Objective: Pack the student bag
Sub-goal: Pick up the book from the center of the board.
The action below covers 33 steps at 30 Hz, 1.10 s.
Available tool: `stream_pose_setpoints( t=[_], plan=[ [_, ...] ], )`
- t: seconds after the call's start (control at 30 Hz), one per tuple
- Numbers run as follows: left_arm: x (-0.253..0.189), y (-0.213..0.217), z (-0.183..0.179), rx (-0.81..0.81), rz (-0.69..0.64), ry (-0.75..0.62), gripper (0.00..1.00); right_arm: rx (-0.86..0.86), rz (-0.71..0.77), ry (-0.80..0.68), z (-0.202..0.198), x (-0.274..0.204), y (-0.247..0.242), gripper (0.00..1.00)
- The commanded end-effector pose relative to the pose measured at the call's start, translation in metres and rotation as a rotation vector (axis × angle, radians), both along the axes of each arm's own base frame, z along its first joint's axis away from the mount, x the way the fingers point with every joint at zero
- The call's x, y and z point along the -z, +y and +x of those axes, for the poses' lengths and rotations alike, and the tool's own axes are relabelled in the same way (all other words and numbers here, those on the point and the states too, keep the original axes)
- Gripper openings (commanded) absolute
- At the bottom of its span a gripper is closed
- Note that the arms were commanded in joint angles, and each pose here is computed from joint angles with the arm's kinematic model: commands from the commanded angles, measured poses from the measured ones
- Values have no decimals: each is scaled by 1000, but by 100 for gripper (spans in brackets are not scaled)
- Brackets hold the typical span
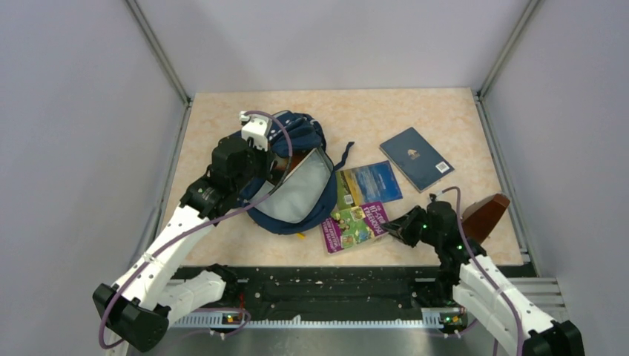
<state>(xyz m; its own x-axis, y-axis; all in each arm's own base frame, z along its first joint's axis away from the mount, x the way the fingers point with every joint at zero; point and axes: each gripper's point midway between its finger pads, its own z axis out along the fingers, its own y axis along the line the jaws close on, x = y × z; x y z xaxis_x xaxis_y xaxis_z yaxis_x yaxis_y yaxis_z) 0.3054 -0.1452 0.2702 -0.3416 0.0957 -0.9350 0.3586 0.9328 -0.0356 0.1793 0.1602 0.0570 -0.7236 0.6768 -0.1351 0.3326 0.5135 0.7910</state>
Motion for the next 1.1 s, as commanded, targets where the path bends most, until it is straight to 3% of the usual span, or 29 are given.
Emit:
stream_pose_setpoints(
  t=[0.0,0.23,0.57,0.8,1.07],
  plan=[
    [-44,-3,13,-17,-70,-154,0,42,-16,-174,24,-55,-5,0],
    [-48,-2,12,-19,-73,-163,0,51,-106,-298,32,-102,-17,0],
    [-51,-1,10,-20,-78,-171,0,-24,-140,-579,37,-225,-15,0],
    [-49,-3,11,-13,-79,-164,0,-143,11,-730,36,-302,15,0],
    [-48,-3,12,-18,-76,-160,0,-224,232,-813,26,-338,56,0]
  ],
)
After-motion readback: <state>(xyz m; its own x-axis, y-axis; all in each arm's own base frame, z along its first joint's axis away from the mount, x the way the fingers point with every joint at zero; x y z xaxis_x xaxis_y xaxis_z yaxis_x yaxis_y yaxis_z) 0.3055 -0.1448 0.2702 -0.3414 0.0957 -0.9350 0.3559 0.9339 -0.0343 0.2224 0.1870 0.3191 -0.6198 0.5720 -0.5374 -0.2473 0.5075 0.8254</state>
